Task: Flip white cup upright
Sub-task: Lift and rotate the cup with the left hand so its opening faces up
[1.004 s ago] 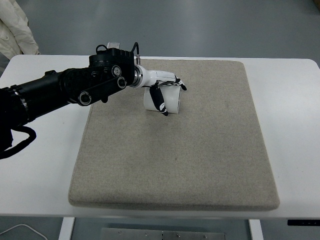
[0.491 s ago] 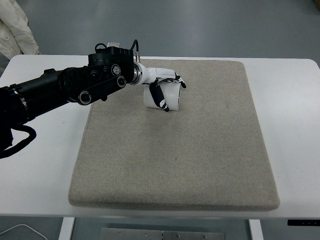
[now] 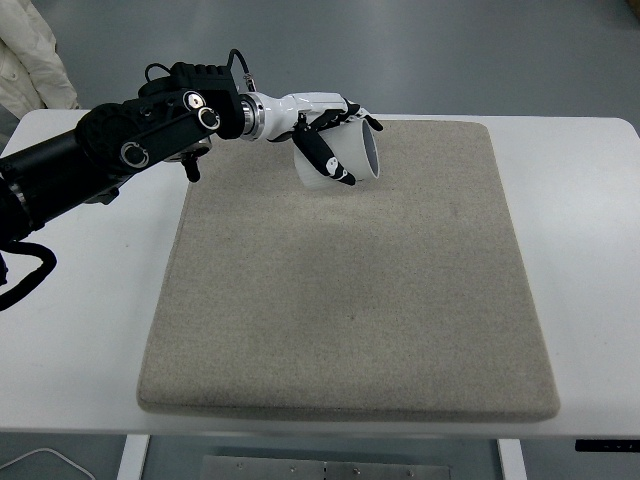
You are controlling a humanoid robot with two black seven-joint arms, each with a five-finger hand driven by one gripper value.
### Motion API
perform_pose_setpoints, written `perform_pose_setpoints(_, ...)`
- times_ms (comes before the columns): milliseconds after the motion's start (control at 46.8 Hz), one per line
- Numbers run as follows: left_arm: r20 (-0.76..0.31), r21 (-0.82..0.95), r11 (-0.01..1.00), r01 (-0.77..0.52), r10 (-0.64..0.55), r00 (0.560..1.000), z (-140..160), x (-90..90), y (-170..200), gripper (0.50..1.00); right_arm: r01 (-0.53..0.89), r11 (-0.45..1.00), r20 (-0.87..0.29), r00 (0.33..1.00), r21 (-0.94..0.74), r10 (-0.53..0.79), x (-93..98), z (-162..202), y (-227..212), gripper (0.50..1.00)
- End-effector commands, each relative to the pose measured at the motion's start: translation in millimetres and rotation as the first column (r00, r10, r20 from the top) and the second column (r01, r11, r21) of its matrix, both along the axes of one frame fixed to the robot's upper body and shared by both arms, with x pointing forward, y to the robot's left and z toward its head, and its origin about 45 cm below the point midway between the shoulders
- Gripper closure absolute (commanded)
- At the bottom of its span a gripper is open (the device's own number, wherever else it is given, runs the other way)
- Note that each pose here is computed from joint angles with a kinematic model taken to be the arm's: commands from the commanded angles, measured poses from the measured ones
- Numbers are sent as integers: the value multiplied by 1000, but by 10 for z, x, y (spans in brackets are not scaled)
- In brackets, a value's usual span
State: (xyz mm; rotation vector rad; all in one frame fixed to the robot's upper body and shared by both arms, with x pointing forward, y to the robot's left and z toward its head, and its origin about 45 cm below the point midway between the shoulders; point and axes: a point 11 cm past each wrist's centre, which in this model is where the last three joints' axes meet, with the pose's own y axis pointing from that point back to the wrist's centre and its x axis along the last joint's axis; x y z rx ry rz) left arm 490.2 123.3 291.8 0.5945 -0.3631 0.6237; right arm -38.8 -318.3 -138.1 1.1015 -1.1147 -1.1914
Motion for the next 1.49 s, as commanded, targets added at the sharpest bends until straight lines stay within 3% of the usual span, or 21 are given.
perform_pose_setpoints(0, -11, -108, 994, -19, 17, 1000, 74, 16, 67, 962, 0, 1000, 0, 1000, -1, 0, 0, 0, -2, 570)
perform_pose_setpoints(470, -3, -541, 834, -104, 122, 993, -206, -117, 582, 975, 1, 1000, -3, 1000, 0, -1, -18, 0, 0, 570)
perform_pose_setpoints(683, 40, -606, 787, -117, 177, 983, -372, -150, 840, 975, 3, 1000, -12, 1000, -1, -3, -71, 2, -1, 570)
perform_pose_setpoints(875, 3, -577, 796, -184, 228, 974, -624, -176, 1014, 1000, 5, 1000, -18, 1000, -1, -5, -109, 4, -1, 570)
perform_pose_setpoints(1217, -68, -579, 776, -252, 262, 963, -942, -299, 1084, 1000, 2, 1000, -18, 1000, -1, -2, -110, 4, -1, 570)
perform_pose_setpoints(1473, -133, -621, 745, -242, 204, 970, -1044, -390, 914, 1000, 2, 1000, -19, 1000, 8, -2, -111, 2, 27, 570)
